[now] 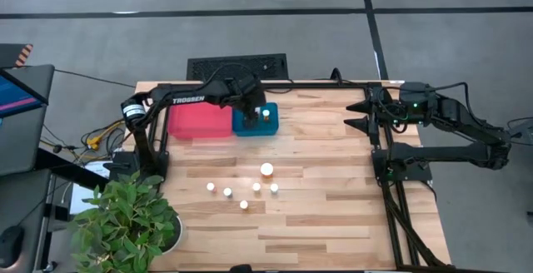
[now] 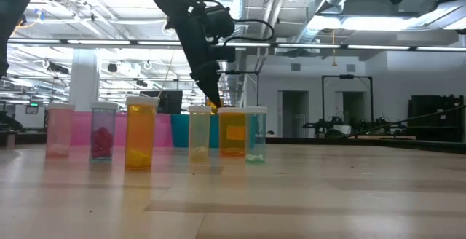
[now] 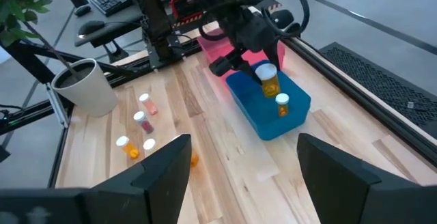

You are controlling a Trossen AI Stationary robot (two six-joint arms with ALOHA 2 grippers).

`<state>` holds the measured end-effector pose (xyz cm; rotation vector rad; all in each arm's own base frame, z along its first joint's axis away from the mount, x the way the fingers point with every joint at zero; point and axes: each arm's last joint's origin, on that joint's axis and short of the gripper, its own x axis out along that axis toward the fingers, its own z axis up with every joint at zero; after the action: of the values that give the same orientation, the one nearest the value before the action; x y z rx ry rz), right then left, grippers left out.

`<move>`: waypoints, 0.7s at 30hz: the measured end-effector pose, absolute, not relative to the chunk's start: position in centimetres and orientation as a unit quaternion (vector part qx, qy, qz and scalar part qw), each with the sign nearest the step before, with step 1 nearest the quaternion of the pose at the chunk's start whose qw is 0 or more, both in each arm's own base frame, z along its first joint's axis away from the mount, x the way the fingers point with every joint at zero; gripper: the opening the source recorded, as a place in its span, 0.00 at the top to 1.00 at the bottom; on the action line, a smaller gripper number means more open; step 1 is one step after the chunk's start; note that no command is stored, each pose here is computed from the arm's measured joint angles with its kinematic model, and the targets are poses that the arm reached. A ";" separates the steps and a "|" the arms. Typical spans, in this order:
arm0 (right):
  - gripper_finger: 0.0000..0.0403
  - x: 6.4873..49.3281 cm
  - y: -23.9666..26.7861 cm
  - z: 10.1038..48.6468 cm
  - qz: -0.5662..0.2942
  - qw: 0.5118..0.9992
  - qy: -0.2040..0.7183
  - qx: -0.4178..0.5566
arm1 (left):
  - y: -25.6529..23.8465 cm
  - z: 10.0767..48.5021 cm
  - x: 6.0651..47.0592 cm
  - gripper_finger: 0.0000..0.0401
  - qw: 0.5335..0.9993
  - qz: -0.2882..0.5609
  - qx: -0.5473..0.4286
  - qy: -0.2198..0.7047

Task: Pick and place medicine bottles into bin by pill shape (circle, oval)
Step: Put the orange capsule bottle into the blue bin

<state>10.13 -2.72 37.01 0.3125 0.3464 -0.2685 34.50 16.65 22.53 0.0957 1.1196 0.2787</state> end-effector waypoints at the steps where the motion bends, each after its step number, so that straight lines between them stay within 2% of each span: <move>1: 0.31 10.1 -2.7 37.0 -0.133 0.964 0.171 0.154 | 16.7 22.4 34.5 0.48 0.837 0.130 0.049 0.529; 16: 0.31 10.1 -2.7 37.0 -0.134 0.964 0.171 0.154 | 17.2 20.9 34.0 0.48 0.840 0.125 0.060 0.525; 21: 0.31 10.1 -2.7 37.0 -0.134 0.964 0.171 0.154 | 17.8 19.2 34.4 0.48 0.829 0.119 0.050 0.544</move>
<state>10.12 -2.72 37.02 0.3117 0.3455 -0.2707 34.41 17.78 19.24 0.1052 1.1536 0.2518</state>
